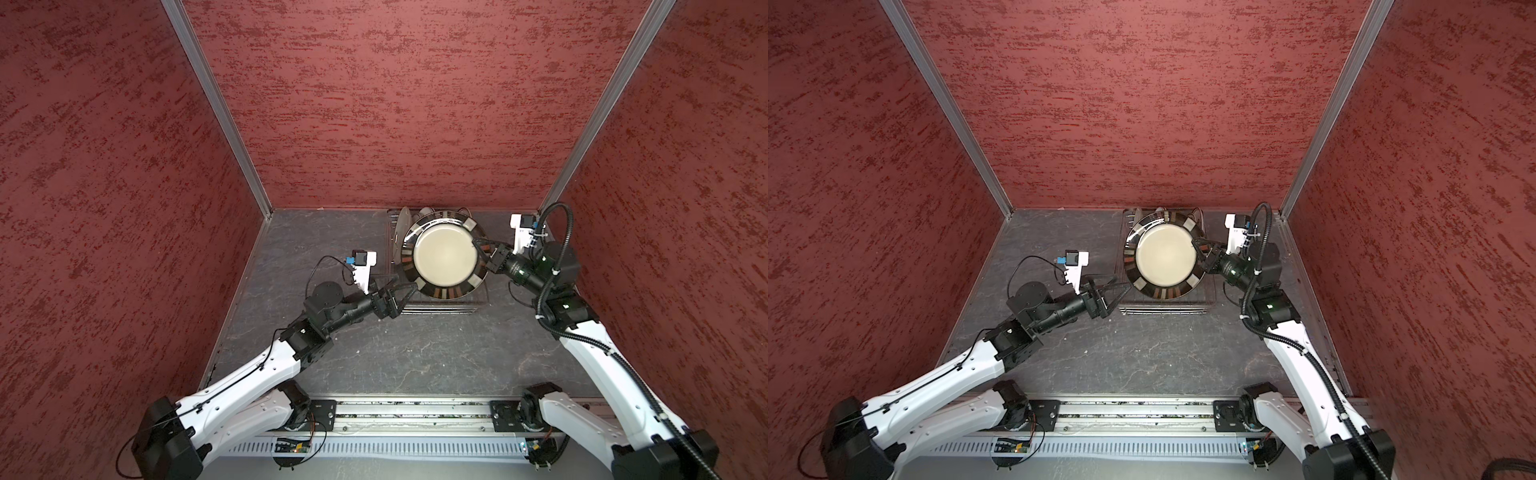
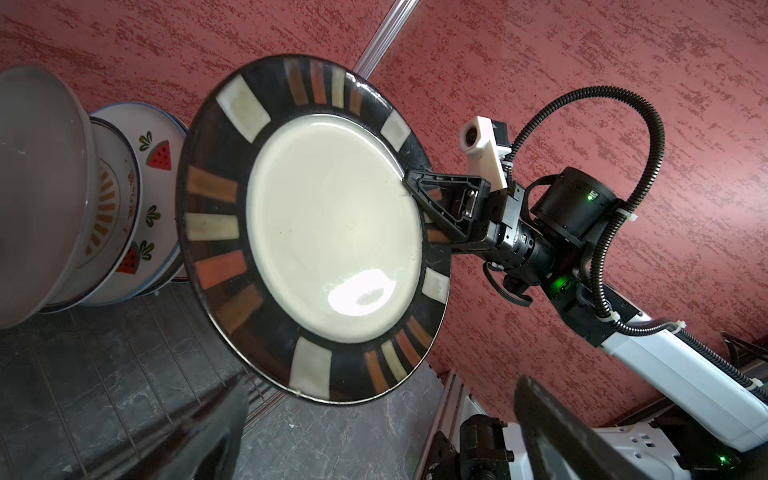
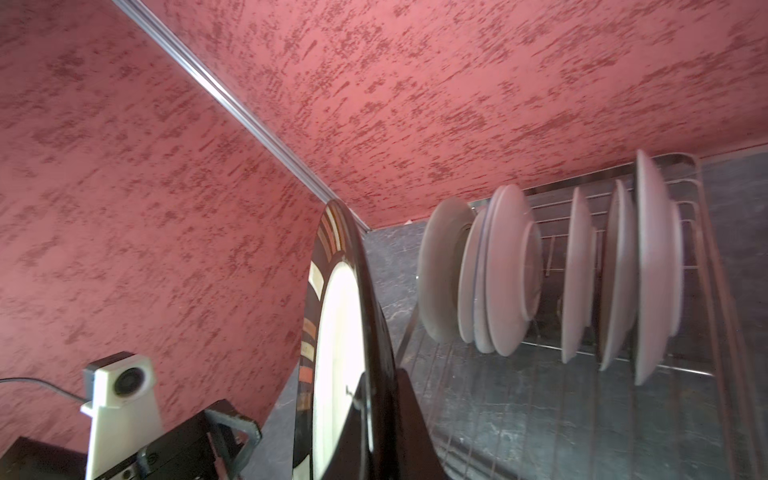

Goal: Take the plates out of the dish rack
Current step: 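Bring the plate to the left gripper and grasp its rim with left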

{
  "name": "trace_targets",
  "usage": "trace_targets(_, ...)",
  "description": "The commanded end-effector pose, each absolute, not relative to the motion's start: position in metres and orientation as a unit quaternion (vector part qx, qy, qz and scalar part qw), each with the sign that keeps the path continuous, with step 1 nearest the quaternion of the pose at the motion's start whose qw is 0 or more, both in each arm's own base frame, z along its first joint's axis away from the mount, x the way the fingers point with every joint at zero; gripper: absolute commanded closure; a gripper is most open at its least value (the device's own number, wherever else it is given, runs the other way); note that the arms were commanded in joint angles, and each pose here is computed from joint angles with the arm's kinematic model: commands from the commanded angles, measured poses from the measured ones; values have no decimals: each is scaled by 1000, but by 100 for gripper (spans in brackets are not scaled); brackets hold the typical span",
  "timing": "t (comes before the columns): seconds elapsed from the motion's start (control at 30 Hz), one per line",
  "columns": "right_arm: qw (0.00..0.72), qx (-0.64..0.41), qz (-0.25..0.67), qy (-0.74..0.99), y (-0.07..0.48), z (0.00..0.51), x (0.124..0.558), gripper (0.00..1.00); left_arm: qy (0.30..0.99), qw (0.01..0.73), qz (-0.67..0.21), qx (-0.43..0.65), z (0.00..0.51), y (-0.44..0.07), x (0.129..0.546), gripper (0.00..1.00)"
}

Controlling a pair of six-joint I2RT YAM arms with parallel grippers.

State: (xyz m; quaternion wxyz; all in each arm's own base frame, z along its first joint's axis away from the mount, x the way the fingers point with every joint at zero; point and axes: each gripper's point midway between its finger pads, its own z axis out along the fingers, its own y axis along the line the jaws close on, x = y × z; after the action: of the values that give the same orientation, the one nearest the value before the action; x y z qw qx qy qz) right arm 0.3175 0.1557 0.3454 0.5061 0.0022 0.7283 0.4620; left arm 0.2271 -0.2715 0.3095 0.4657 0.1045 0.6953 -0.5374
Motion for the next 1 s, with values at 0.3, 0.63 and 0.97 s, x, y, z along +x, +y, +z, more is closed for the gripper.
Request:
trace_targets(0.3,574,-56,548,606,158,409,271,100,681,477,-554,36,313,-280,239,3)
trace_targets(0.63,578,-74,562,586,159,408,254,100,671,481,-564,21,307,-279,240,35)
trace_targets(0.97,565,-75,566,595,164,398,266,100,668,465,-580,26,309,-284,243,66)
